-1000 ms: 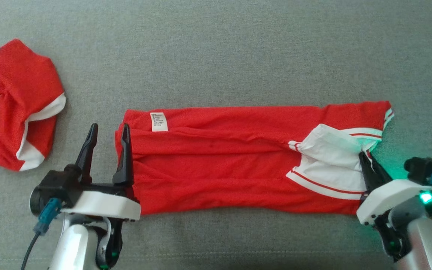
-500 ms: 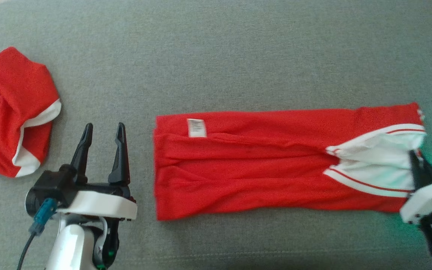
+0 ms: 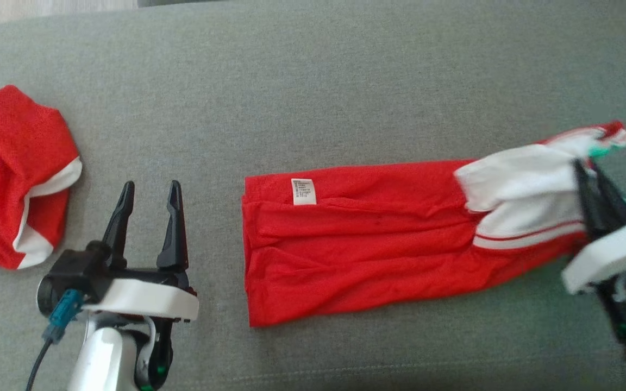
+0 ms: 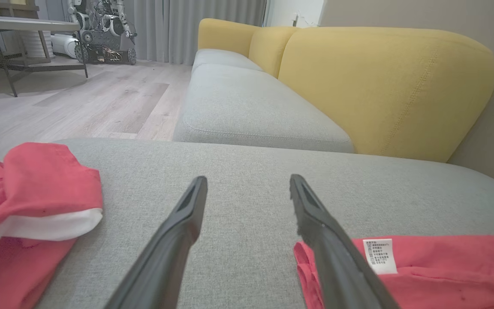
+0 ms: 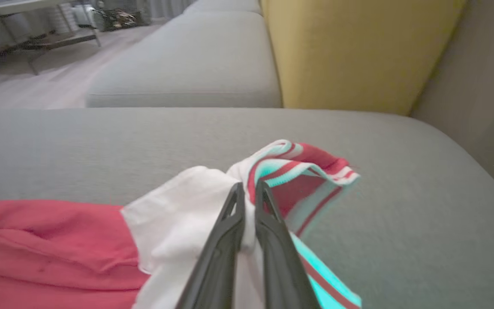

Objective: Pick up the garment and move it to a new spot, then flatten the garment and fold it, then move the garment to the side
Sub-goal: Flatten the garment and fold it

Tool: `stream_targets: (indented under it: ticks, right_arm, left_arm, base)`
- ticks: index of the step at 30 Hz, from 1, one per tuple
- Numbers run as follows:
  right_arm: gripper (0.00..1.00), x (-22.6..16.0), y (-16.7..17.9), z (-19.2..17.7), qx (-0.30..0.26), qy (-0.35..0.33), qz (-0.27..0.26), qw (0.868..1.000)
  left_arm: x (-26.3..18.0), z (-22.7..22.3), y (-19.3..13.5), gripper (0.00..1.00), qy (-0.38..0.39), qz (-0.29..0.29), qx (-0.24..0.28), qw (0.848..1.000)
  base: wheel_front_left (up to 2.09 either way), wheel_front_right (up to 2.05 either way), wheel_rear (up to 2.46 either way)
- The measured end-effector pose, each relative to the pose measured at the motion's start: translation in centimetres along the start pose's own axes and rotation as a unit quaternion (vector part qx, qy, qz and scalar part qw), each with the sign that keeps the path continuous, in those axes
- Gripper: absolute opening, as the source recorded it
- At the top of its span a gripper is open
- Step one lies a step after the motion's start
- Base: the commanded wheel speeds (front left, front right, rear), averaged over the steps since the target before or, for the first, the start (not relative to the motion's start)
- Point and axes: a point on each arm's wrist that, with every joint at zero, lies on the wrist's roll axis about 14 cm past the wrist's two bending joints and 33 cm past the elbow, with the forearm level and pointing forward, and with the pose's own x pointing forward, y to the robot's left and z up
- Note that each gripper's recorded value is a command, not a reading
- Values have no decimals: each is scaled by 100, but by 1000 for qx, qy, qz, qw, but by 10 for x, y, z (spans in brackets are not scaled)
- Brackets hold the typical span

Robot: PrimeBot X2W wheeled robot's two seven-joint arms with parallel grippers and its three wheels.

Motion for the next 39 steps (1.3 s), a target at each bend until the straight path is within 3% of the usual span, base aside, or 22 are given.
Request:
stream_targets:
  ticks: [2,9,16,21,30,31,32,39]
  right_arm:
    - [0,0,15,8,-4,-7,20,1000]
    - [0,1,135,34,7,-30,181,983]
    - [0,-12,235,-6,46,26,309,950]
    - [0,-11,262,-33,46,51,346,936]
    - [0,3,286,-44,60,55,386,919]
    - [40,5,286,-45,61,55,386,919]
    - [100,7,286,-45,61,52,386,919]
    - [100,9,291,-9,63,-33,399,914]
  left_arm:
    - [0,1,-1,100,-2,-1,0,1000]
    - [-4,6,2,100,-7,4,2,1000]
    - [-8,5,11,100,-5,17,5,1000]
    - [-8,-1,16,100,4,23,5,1000]
    - [-5,-16,15,100,25,21,2,999]
    - [-5,-17,15,100,26,21,2,999]
    - [-4,-18,15,100,26,21,2,999]
    - [2,-16,11,100,22,14,2,1000]
  base:
    - [0,0,0]
    - [0,0,0]
    - [0,0,0]
    - [0,0,0]
    - [0,0,0]
    - [0,0,0]
    - [0,0,0]
    - [0,0,0]
